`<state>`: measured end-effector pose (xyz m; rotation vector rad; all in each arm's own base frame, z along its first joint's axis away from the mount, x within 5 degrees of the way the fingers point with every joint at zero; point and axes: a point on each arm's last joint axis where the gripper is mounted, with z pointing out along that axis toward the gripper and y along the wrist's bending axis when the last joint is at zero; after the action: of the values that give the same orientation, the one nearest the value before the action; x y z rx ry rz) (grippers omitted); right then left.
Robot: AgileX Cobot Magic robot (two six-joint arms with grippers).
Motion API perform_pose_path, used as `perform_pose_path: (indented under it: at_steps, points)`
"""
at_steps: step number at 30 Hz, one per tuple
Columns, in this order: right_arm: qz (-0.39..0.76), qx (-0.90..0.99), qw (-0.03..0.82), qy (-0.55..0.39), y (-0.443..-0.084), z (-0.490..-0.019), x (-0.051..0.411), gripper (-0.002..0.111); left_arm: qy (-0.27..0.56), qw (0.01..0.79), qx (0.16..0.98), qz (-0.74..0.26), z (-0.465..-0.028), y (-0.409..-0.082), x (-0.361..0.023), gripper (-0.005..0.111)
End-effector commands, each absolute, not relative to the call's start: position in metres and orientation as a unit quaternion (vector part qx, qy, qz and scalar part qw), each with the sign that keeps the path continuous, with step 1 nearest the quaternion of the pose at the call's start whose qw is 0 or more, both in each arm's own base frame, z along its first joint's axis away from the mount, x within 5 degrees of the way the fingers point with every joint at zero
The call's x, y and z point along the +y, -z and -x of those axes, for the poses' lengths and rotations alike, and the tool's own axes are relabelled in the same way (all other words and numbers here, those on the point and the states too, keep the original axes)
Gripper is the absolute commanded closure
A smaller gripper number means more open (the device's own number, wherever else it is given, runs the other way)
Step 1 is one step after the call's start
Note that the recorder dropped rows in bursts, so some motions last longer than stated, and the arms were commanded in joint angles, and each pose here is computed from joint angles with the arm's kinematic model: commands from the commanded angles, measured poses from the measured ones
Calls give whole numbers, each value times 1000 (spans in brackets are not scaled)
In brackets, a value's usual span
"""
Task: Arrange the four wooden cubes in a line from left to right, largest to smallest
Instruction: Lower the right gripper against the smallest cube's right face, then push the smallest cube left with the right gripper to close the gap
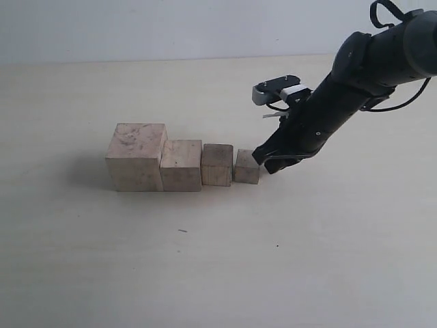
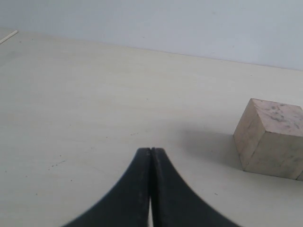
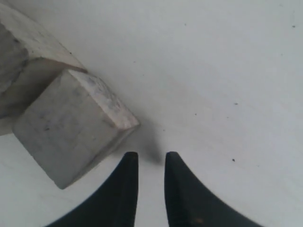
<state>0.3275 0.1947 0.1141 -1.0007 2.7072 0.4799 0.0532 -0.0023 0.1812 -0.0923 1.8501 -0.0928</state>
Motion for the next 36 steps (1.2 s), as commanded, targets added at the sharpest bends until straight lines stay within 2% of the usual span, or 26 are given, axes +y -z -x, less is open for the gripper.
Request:
perform_pose_path:
  at_steps: [1,36]
  points:
    - [320,924,119,-171,-115,-330,196,88,41,604,795,37,-53,-181,-3,107]
    - [298,921,119,-221,-118,-328,204,88,41,604,795,37,-53,-181,-3,107]
